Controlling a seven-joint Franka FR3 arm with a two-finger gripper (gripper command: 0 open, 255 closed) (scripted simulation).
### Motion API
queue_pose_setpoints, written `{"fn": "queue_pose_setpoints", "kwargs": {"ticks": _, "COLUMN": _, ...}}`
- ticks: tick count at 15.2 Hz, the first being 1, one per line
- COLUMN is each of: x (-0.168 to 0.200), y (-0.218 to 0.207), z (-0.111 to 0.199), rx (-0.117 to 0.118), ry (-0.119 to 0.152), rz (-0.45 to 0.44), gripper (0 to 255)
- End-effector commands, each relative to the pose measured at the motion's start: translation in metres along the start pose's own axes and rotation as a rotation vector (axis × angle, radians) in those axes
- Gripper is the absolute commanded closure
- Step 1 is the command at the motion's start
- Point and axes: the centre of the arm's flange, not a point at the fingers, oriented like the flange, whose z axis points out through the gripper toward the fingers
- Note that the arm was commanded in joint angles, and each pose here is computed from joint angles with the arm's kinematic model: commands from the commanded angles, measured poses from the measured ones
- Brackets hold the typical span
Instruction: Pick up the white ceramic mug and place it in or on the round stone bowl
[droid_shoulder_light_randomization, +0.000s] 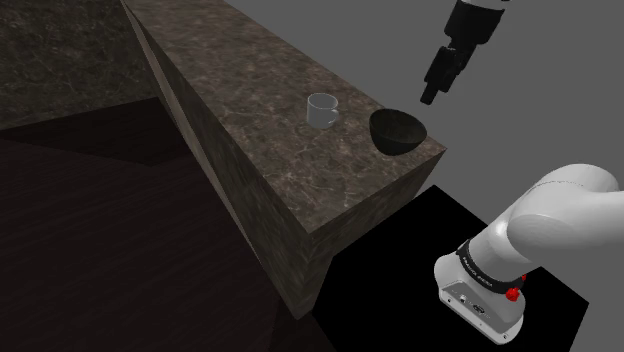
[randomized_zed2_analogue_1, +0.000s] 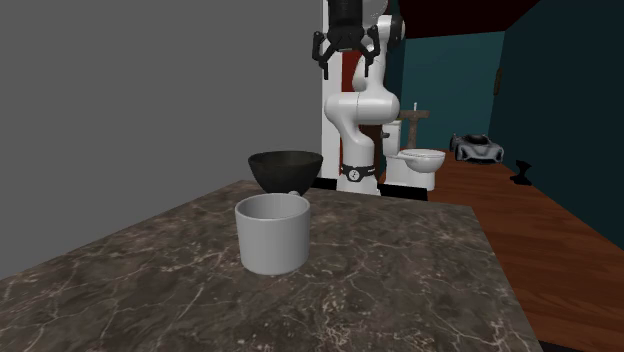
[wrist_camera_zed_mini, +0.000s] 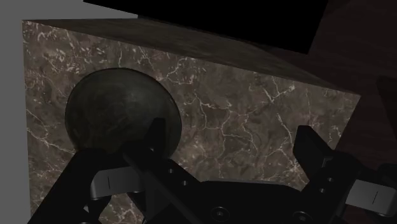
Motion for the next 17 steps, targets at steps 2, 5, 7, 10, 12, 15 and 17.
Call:
{"fn": "queue_pose_setpoints", "kwargs": {"ticks": 2, "x": 0.011, "y": 0.004, "z": 0.006, "rx": 0.000, "ry": 0.000, "rz": -0.001, "gripper": 0}}
{"fn": "queue_pose_setpoints", "kwargs": {"ticks": 5, "x": 0.044, "y": 0.018, "z": 0.024, "rx": 0.001, "ry": 0.001, "rz": -0.005, "gripper": 0}}
{"fn": "queue_pose_setpoints", "kwargs": {"ticks": 7, "x": 0.066, "y": 0.027, "z": 0.035, "rx": 0.002, "ry": 0.001, "rz": -0.008, "gripper": 0}}
{"fn": "queue_pose_setpoints", "kwargs": {"ticks": 10, "x": 0.098, "y": 0.040, "z": 0.053, "rx": 0.003, "ry": 0.002, "rz": -0.012, "gripper": 0}}
{"fn": "queue_pose_setpoints", "kwargs": {"ticks": 12, "x": 0.120, "y": 0.048, "z": 0.065, "rx": 0.003, "ry": 0.003, "rz": -0.014, "gripper": 0}}
{"fn": "queue_pose_setpoints", "kwargs": {"ticks": 15, "x": 0.153, "y": 0.061, "z": 0.082, "rx": 0.004, "ry": 0.003, "rz": -0.018, "gripper": 0}}
{"fn": "queue_pose_setpoints", "kwargs": {"ticks": 17, "x": 0.175, "y": 0.070, "z": 0.094, "rx": 0.004, "ry": 0.004, "rz": -0.021, "gripper": 0}}
